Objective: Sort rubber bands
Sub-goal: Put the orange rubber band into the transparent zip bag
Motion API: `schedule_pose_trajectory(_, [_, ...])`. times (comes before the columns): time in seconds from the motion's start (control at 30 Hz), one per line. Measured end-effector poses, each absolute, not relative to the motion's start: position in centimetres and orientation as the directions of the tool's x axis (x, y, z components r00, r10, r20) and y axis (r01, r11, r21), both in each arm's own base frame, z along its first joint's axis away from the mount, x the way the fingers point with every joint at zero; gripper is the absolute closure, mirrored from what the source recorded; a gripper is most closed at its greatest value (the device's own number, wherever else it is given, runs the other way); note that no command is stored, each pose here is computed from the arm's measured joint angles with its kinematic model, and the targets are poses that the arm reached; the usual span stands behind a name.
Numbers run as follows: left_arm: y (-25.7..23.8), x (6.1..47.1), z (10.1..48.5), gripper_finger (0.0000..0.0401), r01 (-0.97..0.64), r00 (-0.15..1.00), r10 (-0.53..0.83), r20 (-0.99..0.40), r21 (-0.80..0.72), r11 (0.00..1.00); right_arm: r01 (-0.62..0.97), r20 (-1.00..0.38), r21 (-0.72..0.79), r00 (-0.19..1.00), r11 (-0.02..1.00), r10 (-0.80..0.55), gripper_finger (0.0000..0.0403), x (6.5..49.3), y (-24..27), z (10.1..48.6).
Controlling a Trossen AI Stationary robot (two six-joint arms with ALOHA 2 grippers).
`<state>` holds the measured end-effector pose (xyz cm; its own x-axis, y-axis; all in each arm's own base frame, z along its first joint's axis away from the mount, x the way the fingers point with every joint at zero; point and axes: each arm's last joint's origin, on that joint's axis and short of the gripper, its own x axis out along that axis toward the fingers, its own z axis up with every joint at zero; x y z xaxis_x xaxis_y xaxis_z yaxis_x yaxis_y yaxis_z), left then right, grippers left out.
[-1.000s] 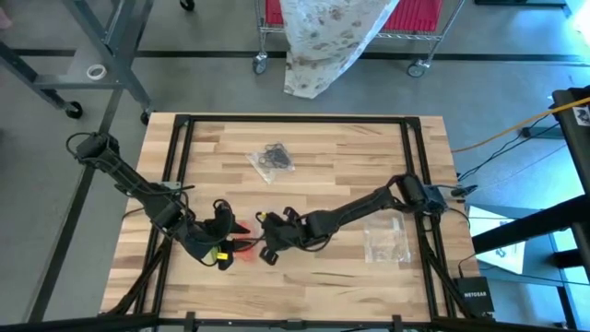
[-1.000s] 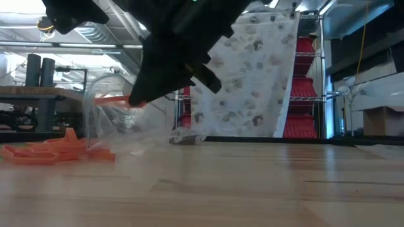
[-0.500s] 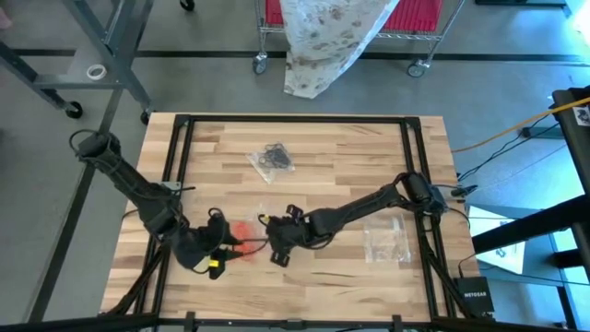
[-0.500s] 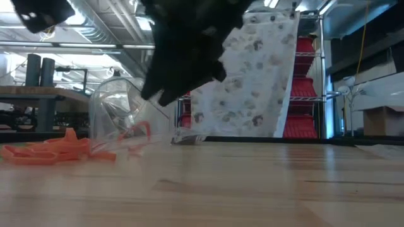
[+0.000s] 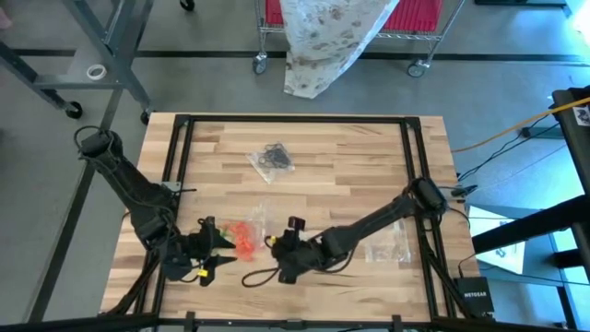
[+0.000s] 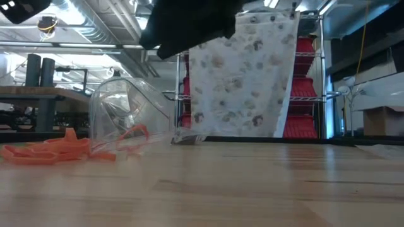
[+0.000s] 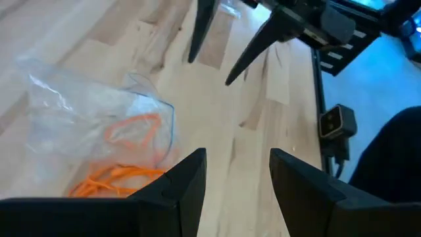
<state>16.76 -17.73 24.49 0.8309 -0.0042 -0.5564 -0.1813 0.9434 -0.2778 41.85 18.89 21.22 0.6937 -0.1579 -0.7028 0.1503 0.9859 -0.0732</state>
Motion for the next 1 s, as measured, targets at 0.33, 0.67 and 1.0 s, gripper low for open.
schedule_pose_trajectory(0.33, [-17.6, 16.8, 24.5, 0.0242, -0.124, 0.829, 0.002, -0.559, -0.179, 0.976, 0.12, -0.642, 0.047, 0.764, 0.992, -0.062, 0.0219, 42.9, 18.9, 22.0])
schedule_pose_trajectory(0.67, [-17.6, 16.8, 24.5, 0.0242, -0.132, 0.829, 0.003, -0.559, -0.191, 0.973, 0.109, -0.702, 0.069, 0.712, 0.992, -0.03, 0.0219, 42.6, 18.3, 21.7])
schedule_pose_trajectory(1.0, [-15.8, 17.0, 23.6, 0.0242, -0.301, 0.762, 0.121, -0.636, -0.182, 0.936, 0.076, -0.815, -0.045, 0.574, 0.996, -0.08, 0.0219, 40.9, 16.7, 22.2])
